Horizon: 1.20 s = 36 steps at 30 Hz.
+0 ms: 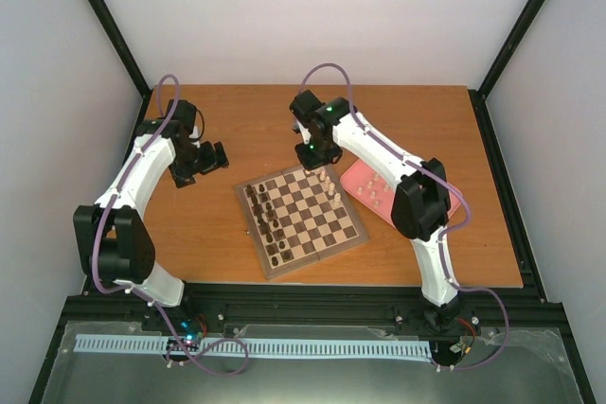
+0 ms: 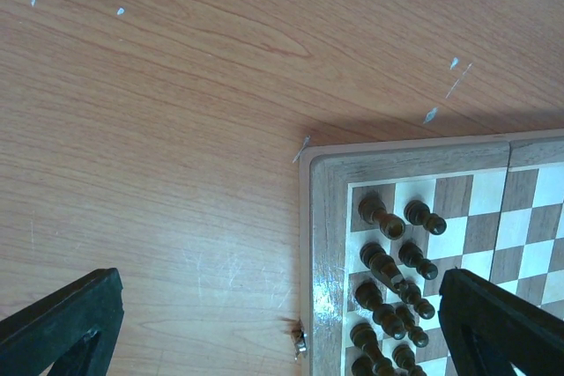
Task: Set up the chess pieces on the board
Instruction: Place the chess piece on the chessboard.
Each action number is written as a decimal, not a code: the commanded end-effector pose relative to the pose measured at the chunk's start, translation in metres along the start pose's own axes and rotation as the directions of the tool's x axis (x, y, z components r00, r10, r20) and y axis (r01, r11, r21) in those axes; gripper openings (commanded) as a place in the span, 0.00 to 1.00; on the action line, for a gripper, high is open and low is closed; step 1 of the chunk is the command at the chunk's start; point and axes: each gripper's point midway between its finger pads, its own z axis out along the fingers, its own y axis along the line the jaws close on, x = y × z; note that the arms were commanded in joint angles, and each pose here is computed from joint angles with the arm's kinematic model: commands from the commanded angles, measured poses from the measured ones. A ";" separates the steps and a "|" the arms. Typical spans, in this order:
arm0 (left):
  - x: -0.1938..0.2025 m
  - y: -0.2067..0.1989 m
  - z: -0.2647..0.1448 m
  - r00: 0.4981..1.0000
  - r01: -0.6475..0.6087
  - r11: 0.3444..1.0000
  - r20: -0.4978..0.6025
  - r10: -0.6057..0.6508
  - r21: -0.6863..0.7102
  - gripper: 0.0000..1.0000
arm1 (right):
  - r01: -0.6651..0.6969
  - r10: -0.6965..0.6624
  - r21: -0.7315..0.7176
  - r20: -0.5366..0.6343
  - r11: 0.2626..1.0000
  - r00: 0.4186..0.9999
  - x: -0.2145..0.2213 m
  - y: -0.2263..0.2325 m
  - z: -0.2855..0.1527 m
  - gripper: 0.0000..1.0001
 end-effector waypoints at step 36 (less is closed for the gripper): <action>0.000 0.001 0.002 1.000 0.005 1.000 0.014 -0.004 -0.005 1.00 | 0.034 -0.028 0.072 -0.085 0.997 0.996 0.010 -0.005 0.079 0.09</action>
